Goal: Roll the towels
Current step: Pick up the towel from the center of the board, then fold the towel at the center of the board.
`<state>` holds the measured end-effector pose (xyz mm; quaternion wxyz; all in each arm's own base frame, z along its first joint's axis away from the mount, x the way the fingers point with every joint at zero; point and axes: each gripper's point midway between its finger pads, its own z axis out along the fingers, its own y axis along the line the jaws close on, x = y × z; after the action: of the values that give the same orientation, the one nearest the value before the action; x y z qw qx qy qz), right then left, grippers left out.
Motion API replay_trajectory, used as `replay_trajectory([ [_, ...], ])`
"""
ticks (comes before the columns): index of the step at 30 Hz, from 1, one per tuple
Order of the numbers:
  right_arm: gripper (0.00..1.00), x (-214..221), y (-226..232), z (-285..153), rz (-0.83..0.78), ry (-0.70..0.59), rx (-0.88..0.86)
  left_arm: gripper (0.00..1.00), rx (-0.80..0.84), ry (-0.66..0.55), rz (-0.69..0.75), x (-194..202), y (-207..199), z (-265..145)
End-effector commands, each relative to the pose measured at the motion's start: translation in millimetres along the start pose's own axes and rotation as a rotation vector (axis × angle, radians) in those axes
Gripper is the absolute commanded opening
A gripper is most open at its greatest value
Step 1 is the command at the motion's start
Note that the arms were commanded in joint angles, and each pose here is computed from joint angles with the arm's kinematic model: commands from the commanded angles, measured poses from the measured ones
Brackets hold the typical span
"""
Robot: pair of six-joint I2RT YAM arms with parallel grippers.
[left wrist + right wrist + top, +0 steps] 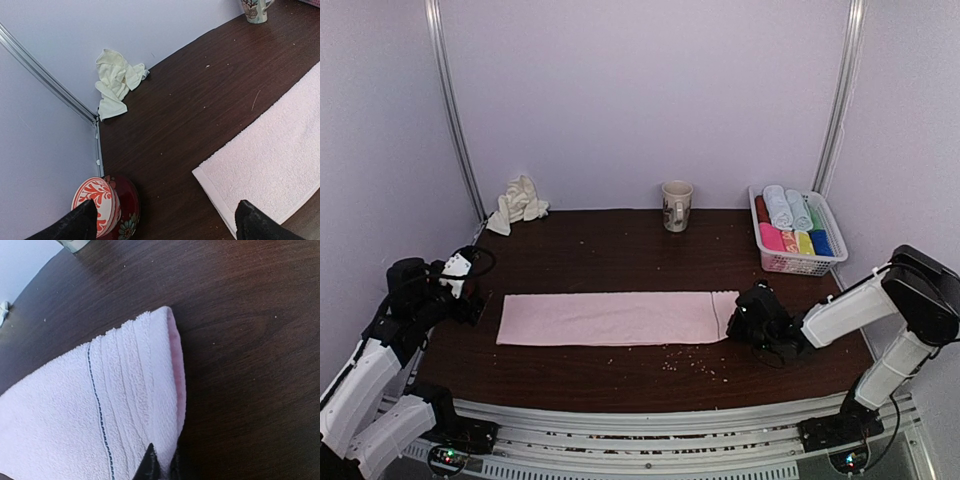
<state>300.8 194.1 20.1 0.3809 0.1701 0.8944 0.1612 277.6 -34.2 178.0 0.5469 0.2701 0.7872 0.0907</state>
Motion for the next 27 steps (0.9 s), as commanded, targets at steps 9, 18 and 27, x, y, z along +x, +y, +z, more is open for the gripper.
replay_trajectory([
  [9, 0.0, -37.1, -52.1, -28.2, -0.051, -0.066, 0.185, 0.98, -0.021, -0.014, 0.012, -1.7, 4.3, 0.3],
  [18, 0.0, -82.8, -78.1, -62.8, -0.005, -0.164, 0.188, 0.98, -0.025, -0.011, 0.013, -1.5, 5.0, 0.8],
  [27, 0.0, -102.6, 1.4, -85.7, -0.074, -0.15, -0.083, 0.98, -0.027, -0.008, 0.011, -1.2, 5.6, 1.2],
])
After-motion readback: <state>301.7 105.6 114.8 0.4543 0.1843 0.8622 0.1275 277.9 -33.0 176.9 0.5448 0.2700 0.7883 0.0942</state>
